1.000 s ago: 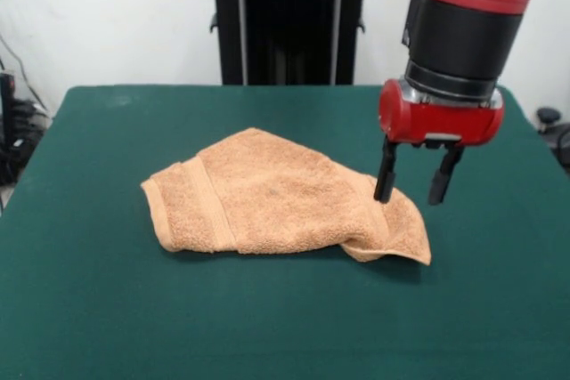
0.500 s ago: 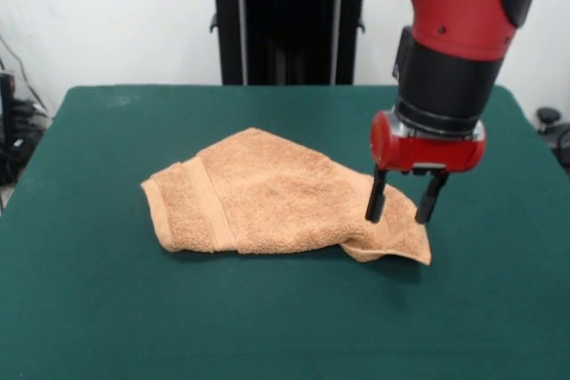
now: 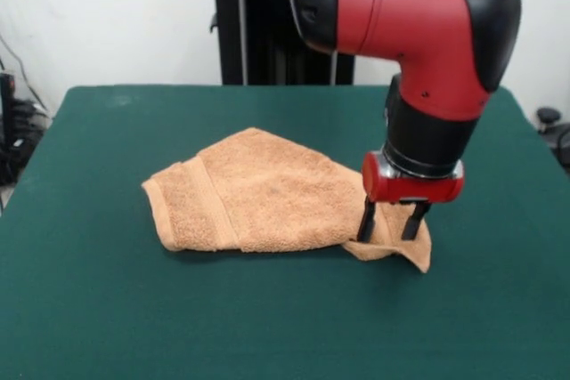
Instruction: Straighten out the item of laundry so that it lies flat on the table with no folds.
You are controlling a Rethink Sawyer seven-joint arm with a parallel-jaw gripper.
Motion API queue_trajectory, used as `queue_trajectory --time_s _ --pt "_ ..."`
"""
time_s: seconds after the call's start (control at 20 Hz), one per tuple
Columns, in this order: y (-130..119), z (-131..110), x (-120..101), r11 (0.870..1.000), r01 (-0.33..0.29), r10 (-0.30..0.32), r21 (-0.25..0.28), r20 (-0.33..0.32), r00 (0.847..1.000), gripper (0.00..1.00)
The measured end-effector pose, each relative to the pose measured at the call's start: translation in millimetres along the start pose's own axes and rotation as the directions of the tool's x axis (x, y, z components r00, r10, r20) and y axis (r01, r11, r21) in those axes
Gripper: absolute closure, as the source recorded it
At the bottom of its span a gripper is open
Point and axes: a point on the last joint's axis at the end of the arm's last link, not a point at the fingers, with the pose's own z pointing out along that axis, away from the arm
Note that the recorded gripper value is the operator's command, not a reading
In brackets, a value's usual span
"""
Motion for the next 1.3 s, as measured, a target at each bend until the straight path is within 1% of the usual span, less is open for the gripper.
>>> queue_trajectory --time_s 0.15,0.45,0.9,1.05,1.3 --pt "5 3 1 1.0 0.001 -0.001 -0.003 -0.004 1.0 0.0" --pt "16 -2 0 1.0 0.011 -0.011 0.008 0.001 1.0 0.0" --pt "43 -14 -2 1.0 0.014 -0.015 0.015 0.013 1.0 0.0" --pt "57 -17 -3 1.0 0.005 -0.005 0.01 0.019 1.0 0.0" --pt "75 -12 -4 1.0 -0.026 0.026 0.0 0.017 1.0 0.0"
